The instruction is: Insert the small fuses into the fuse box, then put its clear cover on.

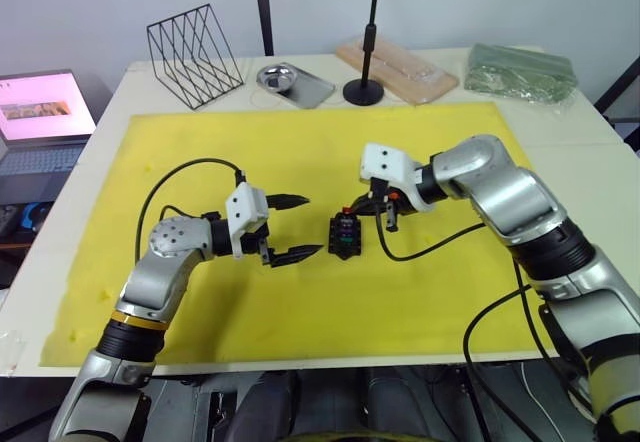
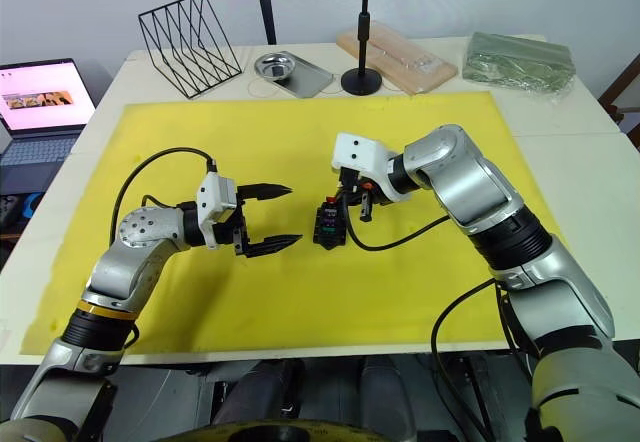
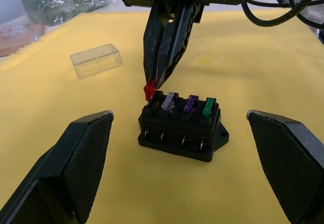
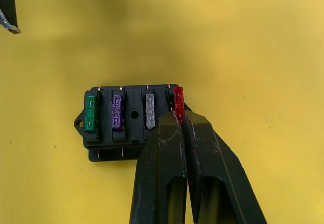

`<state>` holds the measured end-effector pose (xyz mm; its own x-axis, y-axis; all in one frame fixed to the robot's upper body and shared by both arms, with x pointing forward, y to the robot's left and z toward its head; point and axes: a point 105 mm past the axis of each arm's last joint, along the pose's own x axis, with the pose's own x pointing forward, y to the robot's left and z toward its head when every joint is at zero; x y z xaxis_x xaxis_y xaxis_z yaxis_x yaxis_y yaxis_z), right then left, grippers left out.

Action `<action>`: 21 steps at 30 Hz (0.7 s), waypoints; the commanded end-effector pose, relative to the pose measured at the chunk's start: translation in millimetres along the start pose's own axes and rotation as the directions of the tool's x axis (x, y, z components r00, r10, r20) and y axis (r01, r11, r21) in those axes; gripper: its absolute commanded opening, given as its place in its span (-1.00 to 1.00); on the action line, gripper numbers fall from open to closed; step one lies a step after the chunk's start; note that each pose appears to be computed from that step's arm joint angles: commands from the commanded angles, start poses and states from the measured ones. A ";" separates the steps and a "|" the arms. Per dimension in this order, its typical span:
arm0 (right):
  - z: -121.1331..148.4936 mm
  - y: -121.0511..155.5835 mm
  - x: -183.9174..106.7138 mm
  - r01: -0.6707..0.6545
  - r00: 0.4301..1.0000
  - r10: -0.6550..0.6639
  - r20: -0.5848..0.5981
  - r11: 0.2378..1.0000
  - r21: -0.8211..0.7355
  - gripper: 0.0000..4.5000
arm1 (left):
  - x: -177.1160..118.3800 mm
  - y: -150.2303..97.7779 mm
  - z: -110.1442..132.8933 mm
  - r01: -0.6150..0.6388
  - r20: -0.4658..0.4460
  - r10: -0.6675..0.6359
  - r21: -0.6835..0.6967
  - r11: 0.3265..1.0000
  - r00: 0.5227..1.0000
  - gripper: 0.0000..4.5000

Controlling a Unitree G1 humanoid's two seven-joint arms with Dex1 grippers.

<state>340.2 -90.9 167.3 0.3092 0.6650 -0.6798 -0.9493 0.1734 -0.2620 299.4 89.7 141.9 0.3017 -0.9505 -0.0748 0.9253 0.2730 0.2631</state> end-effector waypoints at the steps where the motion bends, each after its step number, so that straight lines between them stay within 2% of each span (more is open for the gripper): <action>1: 5.0 0.6 -0.9 -0.003 1.000 0.003 0.005 0.999 -0.034 -0.99 | -1.8 3.9 12.1 -0.008 0.019 0.007 0.048 0.999 1.000 1.00; 21: 2.6 1.1 5.2 -0.003 1.000 0.003 -0.017 0.999 -0.038 -0.99 | -0.8 3.5 11.0 -0.004 0.014 0.003 0.056 0.998 1.000 1.00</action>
<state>340.7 -89.4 161.1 0.3049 0.6462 -0.6996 -0.9503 0.1586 -0.2677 299.3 89.5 142.0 0.3028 -0.9499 -0.0780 0.9241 0.2726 0.2677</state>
